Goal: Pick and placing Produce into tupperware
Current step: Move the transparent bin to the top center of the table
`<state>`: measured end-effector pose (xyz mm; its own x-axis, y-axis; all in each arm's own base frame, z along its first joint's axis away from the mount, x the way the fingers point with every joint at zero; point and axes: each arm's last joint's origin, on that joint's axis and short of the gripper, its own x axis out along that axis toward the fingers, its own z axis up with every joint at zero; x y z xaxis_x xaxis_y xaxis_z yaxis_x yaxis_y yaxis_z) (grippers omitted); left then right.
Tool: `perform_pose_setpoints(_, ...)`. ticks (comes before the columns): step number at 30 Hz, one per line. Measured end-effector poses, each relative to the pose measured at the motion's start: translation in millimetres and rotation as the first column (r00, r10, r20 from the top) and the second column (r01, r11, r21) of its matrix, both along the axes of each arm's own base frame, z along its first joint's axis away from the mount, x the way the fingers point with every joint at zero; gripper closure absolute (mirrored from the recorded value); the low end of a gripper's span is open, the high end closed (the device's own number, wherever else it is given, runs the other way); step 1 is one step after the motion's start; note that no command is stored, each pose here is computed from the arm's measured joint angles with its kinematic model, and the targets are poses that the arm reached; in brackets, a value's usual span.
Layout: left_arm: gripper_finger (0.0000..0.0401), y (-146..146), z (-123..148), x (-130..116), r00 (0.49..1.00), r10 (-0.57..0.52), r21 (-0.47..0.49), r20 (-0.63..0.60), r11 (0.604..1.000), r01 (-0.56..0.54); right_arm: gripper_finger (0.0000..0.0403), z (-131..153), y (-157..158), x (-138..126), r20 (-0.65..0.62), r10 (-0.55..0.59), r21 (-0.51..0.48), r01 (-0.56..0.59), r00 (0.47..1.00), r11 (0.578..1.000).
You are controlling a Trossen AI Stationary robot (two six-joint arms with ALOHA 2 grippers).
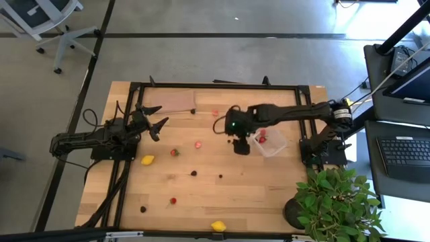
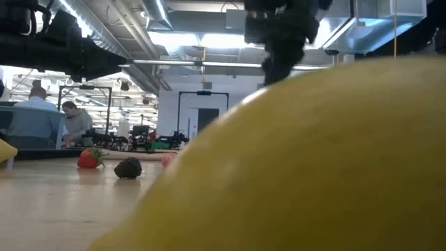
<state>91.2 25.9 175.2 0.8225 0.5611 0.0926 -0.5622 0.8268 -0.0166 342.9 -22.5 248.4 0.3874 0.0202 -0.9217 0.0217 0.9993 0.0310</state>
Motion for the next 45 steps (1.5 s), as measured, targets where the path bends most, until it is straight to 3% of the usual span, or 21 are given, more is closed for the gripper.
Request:
perform_pose_setpoints(8, 0.011, 0.0, -0.2, 0.0, 1.0, 0.0, 0.0, -0.002, 1.0, 0.0, 0.0157, -59.5, 20.0, -8.3, -0.17, 0.072, 0.009, -0.071, 0.983, 0.997)
perform_pose_setpoints(14, 0.011, 0.0, -0.9, 0.1, 1.0, 0.0, -0.001, -0.01, 1.0, 0.0, 0.0168, -82.7, 25.6, -11.5, -0.165, 0.077, 0.008, -0.076, 0.983, 0.997)
perform_pose_setpoints(24, 0.011, 0.0, -1.0, 0.1, 1.0, 0.0, -0.001, -0.011, 1.0, 0.0, 0.0203, -97.6, 23.7, -14.6, -0.119, 0.053, -0.053, -0.06, 0.991, 0.997)
perform_pose_setpoints(45, 0.011, 0.0, -1.0, 0.1, 1.0, 0.0, -0.001, -0.011, 1.0, 0.0, 0.0206, -99.9, 23.3, -15.3, -0.11, 0.041, -0.064, -0.048, 0.993, 0.997)
